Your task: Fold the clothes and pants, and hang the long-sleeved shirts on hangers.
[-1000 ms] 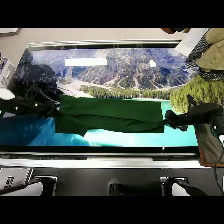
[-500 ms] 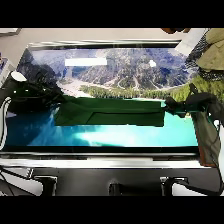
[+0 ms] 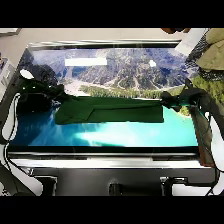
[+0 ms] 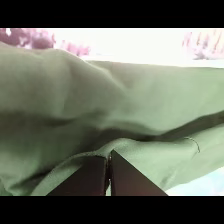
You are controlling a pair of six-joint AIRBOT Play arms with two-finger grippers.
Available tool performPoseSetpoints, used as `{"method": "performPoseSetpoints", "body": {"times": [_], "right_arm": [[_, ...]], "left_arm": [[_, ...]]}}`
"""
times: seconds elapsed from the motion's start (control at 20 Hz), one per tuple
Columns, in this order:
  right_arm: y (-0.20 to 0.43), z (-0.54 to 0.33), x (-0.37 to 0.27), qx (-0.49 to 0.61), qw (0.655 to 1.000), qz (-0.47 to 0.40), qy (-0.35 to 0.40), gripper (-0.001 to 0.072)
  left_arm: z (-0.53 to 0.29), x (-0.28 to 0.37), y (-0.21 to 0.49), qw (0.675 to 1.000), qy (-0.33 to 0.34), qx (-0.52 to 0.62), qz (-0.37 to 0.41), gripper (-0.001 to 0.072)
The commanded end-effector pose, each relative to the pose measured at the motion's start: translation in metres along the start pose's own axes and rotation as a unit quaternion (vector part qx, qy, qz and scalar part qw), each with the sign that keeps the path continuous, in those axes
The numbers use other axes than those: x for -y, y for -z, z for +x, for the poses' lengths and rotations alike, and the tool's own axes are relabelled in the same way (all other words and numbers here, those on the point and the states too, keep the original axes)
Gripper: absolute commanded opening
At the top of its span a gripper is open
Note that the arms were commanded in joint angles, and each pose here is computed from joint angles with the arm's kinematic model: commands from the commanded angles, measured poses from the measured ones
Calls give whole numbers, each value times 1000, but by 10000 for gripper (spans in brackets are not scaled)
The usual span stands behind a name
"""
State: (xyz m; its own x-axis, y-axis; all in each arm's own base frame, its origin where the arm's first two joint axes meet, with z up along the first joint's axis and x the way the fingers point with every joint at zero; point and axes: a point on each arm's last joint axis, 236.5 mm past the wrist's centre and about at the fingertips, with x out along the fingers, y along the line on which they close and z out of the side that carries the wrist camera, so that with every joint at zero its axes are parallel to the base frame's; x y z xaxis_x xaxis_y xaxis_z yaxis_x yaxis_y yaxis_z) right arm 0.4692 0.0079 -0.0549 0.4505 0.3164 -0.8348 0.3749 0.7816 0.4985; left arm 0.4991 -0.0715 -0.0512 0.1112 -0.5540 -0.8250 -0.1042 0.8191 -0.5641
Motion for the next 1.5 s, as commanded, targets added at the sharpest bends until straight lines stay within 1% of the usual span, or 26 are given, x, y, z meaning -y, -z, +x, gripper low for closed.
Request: {"method": "performPoseSetpoints", "body": {"times": [0.0, 0.05, 0.1, 0.15, 0.2, 0.25, 0.3, 0.4, 0.5, 0.6, 0.65, 0.9, 1.05, 1.1, 1.15, 1.25, 1.3, 1.35, 1.4, 1.45], "right_arm": [[10, 15, 9, -25, 1000, 11, 8, 28], [14, 18, 11, -34, 999, 15, 9, 87], [16, 16, 11, -39, 999, 27, 10, 218], [16, 9, 10, -48, 998, 45, 6, 407], [14, -2, 7, -60, 997, 54, -2, 521], [10, -15, 5, -70, 995, 63, -15, 623], [1, -30, 9, -75, 994, 71, -24, 661], [-16, -49, 26, -66, 993, 92, -37, 662], [-18, -52, 41, -78, 989, 113, -58, 670], [-7, -42, 40, -114, 983, 108, -96, 670], [-1, -34, 40, -128, 981, 102, -103, 670], [17, 3, 32, -158, 978, 85, -106, 681], [33, 21, 23, -182, 976, 72, -99, 670], [37, 27, 21, -184, 976, 65, -94, 654], [39, 31, 16, -182, 977, 55, -92, 607], [42, 37, 9, -179, 979, 39, -88, 475], [43, 40, 5, -178, 980, 34, -87, 326], [43, 40, 3, -176, 980, 32, -87, 161], [42, 37, 1, -174, 980, 32, -88, 48], [39, 31, -1, -168, 981, 29, -88, 26]], "left_arm": [[15, -3, -1, 1000, 0, -9, -4, 17], [17, -3, -1, 1000, 0, -12, -3, 28], [17, -2, -1, 1000, 0, -11, -3, 112], [14, -2, -2, 1000, 0, -8, -6, 230], [8, -1, -5, 1000, 0, -2, -8, 334], [0, 0, -7, 1000, 0, 5, -9, 337], [-10, 3, -11, 1000, 0, 17, -7, 337], [-30, 10, -15, 999, 1, 37, -1, 337], [-46, 20, -16, 999, 1, 53, 9, 337], [-55, 25, -16, 998, -4, 62, 17, 337], [-57, 27, -16, 998, -4, 64, 19, 337], [-59, 28, -16, 998, -4, 65, 20, 337], [-59, 28, -16, 998, -4, 66, 20, 337], [-59, 28, -16, 998, -4, 66, 20, 337], [-59, 28, -16, 998, -4, 66, 20, 337], [-58, 29, -14, 998, -3, 62, 20, 337], [-58, 30, -12, 998, -1, 57, 20, 337], [-56, 32, -9, 999, 0, 51, 17, 336], [-55, 34, -6, 999, 0, 44, 17, 332], [-52, 38, -2, 999, 2, 37, 18, 311]]}}
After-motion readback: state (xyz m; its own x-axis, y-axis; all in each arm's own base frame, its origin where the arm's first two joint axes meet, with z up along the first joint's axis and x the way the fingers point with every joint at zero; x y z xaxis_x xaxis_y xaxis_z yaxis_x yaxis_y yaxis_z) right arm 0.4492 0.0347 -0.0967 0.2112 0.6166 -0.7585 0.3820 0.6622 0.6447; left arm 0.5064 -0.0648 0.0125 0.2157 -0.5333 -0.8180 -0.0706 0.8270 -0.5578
